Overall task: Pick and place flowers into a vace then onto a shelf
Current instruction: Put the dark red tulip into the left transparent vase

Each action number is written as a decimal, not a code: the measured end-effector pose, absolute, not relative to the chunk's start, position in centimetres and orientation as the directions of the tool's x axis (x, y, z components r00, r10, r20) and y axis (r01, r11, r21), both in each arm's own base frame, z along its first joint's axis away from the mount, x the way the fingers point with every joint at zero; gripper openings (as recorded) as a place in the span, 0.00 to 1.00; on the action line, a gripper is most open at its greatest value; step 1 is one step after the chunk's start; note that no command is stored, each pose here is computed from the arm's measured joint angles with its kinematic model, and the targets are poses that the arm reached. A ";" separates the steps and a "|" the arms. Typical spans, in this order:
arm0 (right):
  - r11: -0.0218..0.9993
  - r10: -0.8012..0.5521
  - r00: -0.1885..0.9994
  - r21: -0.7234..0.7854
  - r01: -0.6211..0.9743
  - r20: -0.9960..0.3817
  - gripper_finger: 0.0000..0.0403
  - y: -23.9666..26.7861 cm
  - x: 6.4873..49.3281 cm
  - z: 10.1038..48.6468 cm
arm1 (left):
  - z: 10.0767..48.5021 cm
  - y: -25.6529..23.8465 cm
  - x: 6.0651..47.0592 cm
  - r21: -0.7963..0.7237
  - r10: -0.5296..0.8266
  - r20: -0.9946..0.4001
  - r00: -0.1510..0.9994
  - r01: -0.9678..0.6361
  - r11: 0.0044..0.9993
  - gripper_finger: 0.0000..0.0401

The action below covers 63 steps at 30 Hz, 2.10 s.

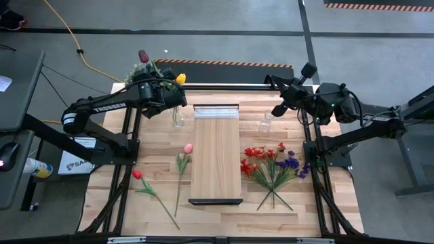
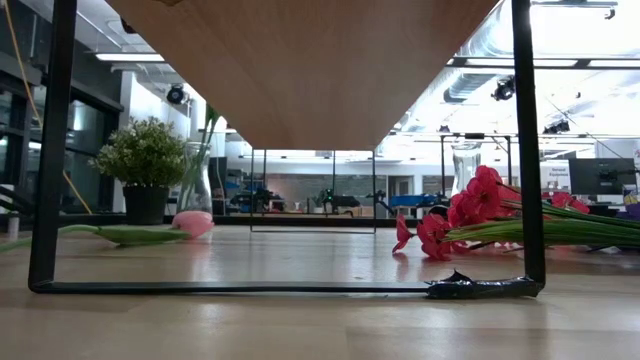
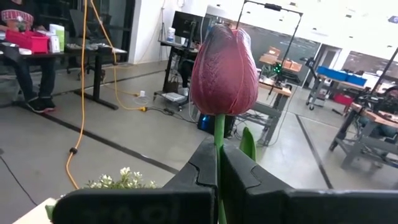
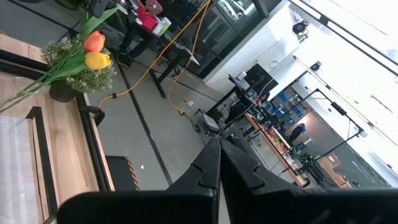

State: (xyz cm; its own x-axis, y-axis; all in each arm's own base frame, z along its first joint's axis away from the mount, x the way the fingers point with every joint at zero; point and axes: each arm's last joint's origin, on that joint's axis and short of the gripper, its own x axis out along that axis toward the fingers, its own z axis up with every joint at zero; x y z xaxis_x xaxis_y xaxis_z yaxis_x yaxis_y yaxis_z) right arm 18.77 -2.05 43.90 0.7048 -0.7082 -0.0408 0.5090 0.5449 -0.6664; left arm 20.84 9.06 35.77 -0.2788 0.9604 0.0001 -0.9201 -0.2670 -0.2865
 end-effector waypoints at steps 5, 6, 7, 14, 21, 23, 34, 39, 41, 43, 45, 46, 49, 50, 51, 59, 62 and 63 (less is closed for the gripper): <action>0.545 -0.708 0.705 -0.666 0.509 -0.041 0.00 -2.1 18.8 43.9 | 35.0 9.0 20.8 -0.267 0.961 0.002 -0.278 -0.926 -0.267 0.08; 0.545 -0.708 0.705 -0.666 0.509 -0.041 0.00 -2.1 18.8 43.9 | 34.9 9.0 20.8 -0.266 0.961 0.002 -0.278 -0.926 -0.268 0.08; 0.545 -0.708 0.705 -0.666 0.509 -0.041 0.00 -2.1 18.8 43.9 | 34.7 9.0 20.8 -0.264 0.961 0.002 -0.278 -0.927 -0.268 0.09; 0.546 -0.707 0.706 -0.666 0.508 -0.040 0.00 -2.1 18.8 43.9 | 33.7 9.0 20.8 -0.257 0.961 0.000 -0.277 -0.928 -0.268 0.09; 0.550 -0.702 0.711 -0.665 0.505 -0.040 0.00 -2.0 18.8 43.9 | 33.5 9.0 20.9 -0.263 0.961 -0.001 -0.277 -0.927 -0.267 0.13; 0.549 -0.702 0.711 -0.665 0.505 -0.040 0.00 -2.0 18.8 43.9 | 33.5 8.8 21.0 -0.264 0.964 -0.001 -0.267 -0.930 -0.258 0.17; 0.554 -0.698 0.715 -0.664 0.503 -0.040 0.00 -2.0 18.8 43.9 | 33.5 7.8 21.4 -0.229 0.975 0.000 -0.220 -0.950 -0.214 0.15; 0.558 -0.697 0.716 -0.660 0.504 -0.043 0.00 -2.0 18.8 43.9 | 33.5 7.4 21.6 -0.231 0.979 0.000 -0.203 -0.953 -0.198 0.15; 0.558 -0.697 0.716 -0.660 0.503 -0.043 0.00 -2.0 18.8 43.9 | 33.5 7.1 21.6 -0.231 0.982 -0.001 -0.190 -0.955 -0.185 0.15; 0.558 -0.697 0.716 -0.660 0.503 -0.044 0.00 -2.0 18.8 43.9 | 33.5 7.1 21.7 -0.231 0.983 -0.005 -0.186 -0.956 -0.182 0.15; 0.558 -0.697 0.716 -0.661 0.502 -0.044 0.00 -2.0 18.8 43.9 | 33.5 7.0 21.7 -0.229 0.983 -0.011 -0.181 -0.957 -0.179 0.15; 0.558 -0.697 0.716 -0.662 0.501 -0.046 0.00 -2.0 18.8 43.8 | 33.5 6.8 21.7 -0.228 0.985 -0.013 -0.174 -0.958 -0.172 0.15; 0.558 -0.697 0.715 -0.665 0.497 -0.050 0.00 -2.0 18.8 43.8 | 33.4 6.7 21.8 -0.228 0.986 -0.019 -0.165 -0.960 -0.165 0.15; 0.558 -0.697 0.715 -0.666 0.496 -0.051 0.00 -2.0 18.8 43.8 | 33.4 6.6 21.8 -0.227 0.986 -0.020 -0.164 -0.960 -0.164 0.15; 0.558 -0.697 0.715 -0.668 0.493 -0.054 0.00 -2.0 18.8 43.7 | 33.4 6.6 21.8 -0.227 0.986 -0.020 -0.164 -0.960 -0.164 0.15; 0.558 -0.697 0.713 -0.681 0.475 -0.074 0.00 -2.0 18.8 43.5 | 33.3 6.7 21.8 -0.229 0.985 -0.075 -0.154 -0.959 -0.168 0.23; 0.558 -0.697 0.712 -0.685 0.468 -0.081 0.00 -2.0 18.8 43.4 | 33.2 6.7 21.8 -0.231 0.984 -0.092 -0.151 -0.958 -0.169 0.31; 0.558 -0.697 0.713 -0.685 0.468 -0.081 0.00 -2.0 18.8 43.4 | 33.2 6.7 21.9 -0.232 0.984 -0.100 -0.149 -0.958 -0.169 0.34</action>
State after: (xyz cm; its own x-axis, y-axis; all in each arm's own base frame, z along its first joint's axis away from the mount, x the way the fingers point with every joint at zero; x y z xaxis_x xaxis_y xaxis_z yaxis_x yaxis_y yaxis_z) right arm 18.77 -2.02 43.41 0.7127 -0.6968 -0.0809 0.4683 0.5584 -0.6847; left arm 21.85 6.65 33.22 -0.1494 0.9838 -0.0995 -0.9581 -0.1689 -0.2315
